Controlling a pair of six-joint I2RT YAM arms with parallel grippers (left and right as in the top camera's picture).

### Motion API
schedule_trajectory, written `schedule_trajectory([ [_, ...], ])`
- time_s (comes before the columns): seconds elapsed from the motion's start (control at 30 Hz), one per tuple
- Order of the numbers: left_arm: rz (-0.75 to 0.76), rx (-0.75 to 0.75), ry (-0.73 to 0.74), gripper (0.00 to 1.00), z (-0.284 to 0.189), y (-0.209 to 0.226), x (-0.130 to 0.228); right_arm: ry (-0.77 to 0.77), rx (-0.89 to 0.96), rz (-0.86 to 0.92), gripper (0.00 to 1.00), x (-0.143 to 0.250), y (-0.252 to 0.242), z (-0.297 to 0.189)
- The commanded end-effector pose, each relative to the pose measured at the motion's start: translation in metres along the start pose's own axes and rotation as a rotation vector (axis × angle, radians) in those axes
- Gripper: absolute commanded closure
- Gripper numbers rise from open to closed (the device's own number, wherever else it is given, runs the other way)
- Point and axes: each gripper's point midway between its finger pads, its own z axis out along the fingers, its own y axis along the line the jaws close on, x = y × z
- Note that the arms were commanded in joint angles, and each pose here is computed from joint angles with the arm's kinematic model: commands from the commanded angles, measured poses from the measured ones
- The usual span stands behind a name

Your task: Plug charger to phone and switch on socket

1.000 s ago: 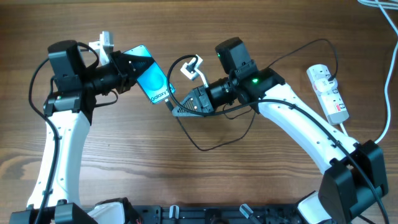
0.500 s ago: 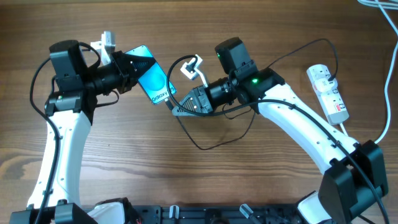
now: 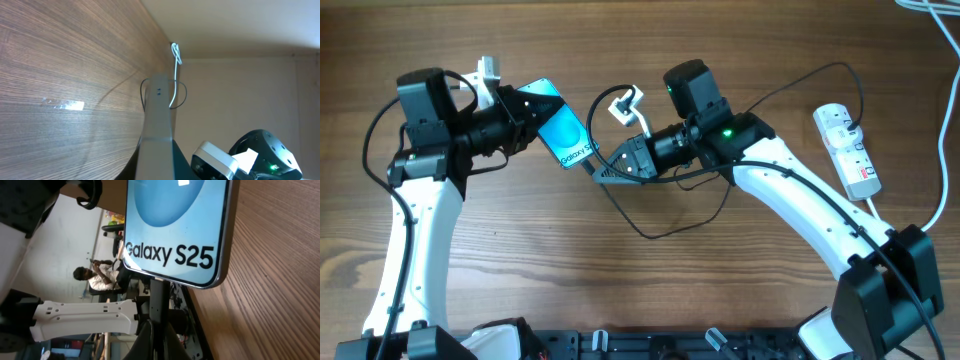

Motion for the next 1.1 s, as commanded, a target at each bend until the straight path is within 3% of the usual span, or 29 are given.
schedule_trajectory([
  [0.0, 0.070, 0.083, 0.158, 0.96, 0.014, -0.021, 0.039, -0.082, 0.089, -0.034, 0.96, -0.022, -0.010, -0.006],
  [0.3, 0.088, 0.089, 0.295, 0.96, 0.037, -0.033, 0.082, -0.122, 0.070, -0.080, 0.96, -0.034, -0.003, -0.007],
  [0.5, 0.096, 0.062, 0.324, 0.96, 0.035, -0.023, 0.092, -0.168, 0.087, -0.079, 0.94, -0.046, -0.008, -0.018],
  [0.53, 0.105, 0.061, 0.322, 0.96, 0.035, -0.023, 0.091, -0.175, 0.091, -0.084, 0.57, -0.047, -0.010, -0.022],
  [0.57, 0.117, 0.051, 0.312, 0.96, 0.036, -0.021, 0.090, -0.177, 0.105, -0.098, 0.08, -0.047, -0.014, -0.026],
  [0.6, 0.123, 0.032, 0.297, 0.96, 0.036, -0.018, 0.087, -0.175, 0.120, -0.106, 0.00, -0.046, -0.020, -0.031],
  [0.8, 0.314, 0.017, 0.320, 0.96, 0.034, -0.006, 0.095, -0.173, 0.433, 0.048, 0.00, -0.023, -0.092, -0.073],
  [0.97, 0.414, 0.020, 0.366, 0.96, 0.036, -0.003, 0.109, -0.250, 0.890, 0.097, 0.00, -0.023, -0.154, -0.123],
  [1.07, 0.443, -0.104, 0.352, 0.96, 0.044, 0.014, 0.111, -0.271, 0.988, 0.099, 0.00, -0.024, -0.164, -0.137],
])
